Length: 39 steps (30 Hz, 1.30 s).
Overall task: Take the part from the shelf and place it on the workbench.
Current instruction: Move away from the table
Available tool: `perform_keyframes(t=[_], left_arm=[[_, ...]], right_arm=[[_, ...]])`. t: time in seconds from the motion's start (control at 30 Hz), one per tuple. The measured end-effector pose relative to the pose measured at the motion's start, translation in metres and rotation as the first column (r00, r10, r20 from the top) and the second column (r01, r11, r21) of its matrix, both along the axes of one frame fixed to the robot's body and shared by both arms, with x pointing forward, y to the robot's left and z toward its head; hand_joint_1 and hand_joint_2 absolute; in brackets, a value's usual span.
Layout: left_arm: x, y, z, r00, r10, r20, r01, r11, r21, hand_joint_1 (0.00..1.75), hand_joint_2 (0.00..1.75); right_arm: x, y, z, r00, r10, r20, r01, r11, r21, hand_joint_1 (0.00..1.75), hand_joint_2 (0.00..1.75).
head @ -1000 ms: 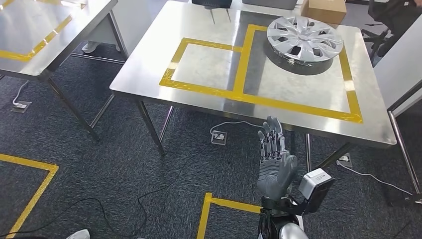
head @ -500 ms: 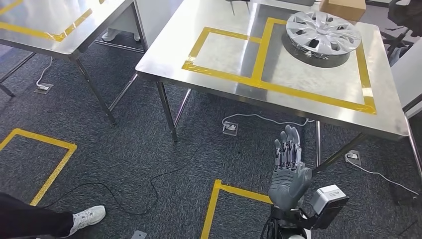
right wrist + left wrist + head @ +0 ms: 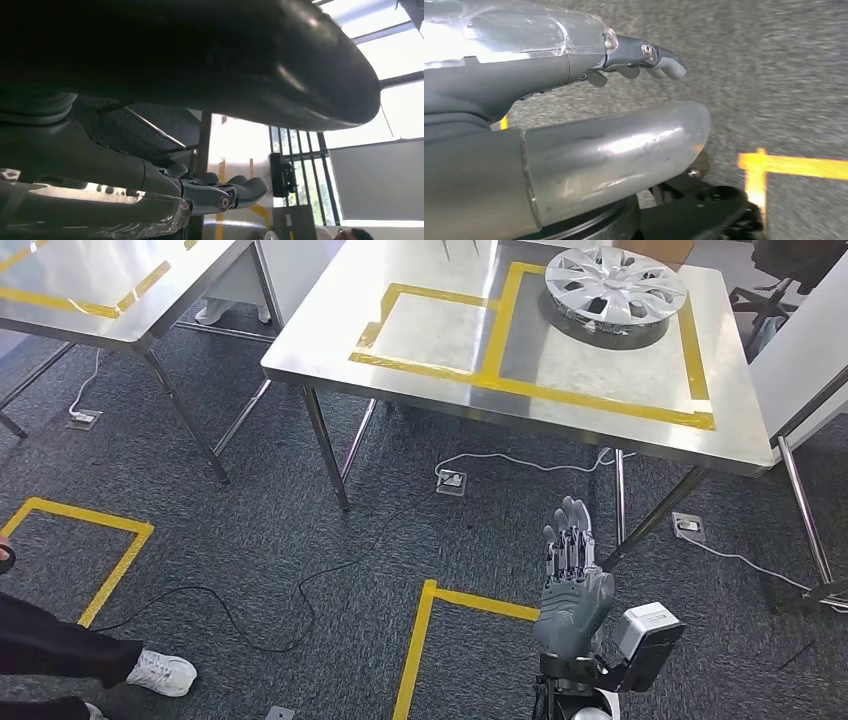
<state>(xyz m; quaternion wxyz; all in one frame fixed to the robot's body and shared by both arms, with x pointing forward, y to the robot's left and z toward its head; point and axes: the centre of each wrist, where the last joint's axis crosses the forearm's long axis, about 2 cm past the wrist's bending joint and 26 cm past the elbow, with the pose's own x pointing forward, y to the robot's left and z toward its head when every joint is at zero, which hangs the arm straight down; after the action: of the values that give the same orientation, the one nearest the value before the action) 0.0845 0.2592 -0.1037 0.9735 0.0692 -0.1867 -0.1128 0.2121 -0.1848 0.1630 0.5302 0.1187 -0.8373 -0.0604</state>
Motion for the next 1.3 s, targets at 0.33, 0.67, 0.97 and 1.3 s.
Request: perform_keyframes(t=[0.33, 0.67, 0.97, 1.3], left_arm=[[-0.001, 0.003, 0.0, 1.0, 0.005, -0.027, -0.005, 1.0, 0.001, 0.0, 0.0], [-0.002, -0.006, 0.0, 0.999, -0.004, -0.046, 0.003, 1.0, -0.02, 0.0, 0.0], [-0.004, -0.009, 0.0, 0.998, -0.009, -0.061, 0.008, 1.0, -0.027, 0.0, 0.0], [-0.008, -0.01, -0.001, 0.998, -0.009, -0.064, 0.007, 1.0, -0.028, 0.0, 0.0]], right_arm=[[-0.003, -0.005, -0.007, 0.999, -0.035, -0.013, 0.035, 0.999, -0.008, 0.0, 0.0], [-0.001, -0.005, -0.003, 0.999, -0.035, -0.002, 0.035, 0.999, -0.017, 0.0, 0.0], [-0.003, -0.006, -0.005, 0.999, -0.03, -0.027, 0.03, 0.999, -0.025, 0.0, 0.0], [-0.001, -0.007, -0.004, 0.999, -0.031, -0.019, 0.03, 0.999, -0.028, 0.0, 0.0]])
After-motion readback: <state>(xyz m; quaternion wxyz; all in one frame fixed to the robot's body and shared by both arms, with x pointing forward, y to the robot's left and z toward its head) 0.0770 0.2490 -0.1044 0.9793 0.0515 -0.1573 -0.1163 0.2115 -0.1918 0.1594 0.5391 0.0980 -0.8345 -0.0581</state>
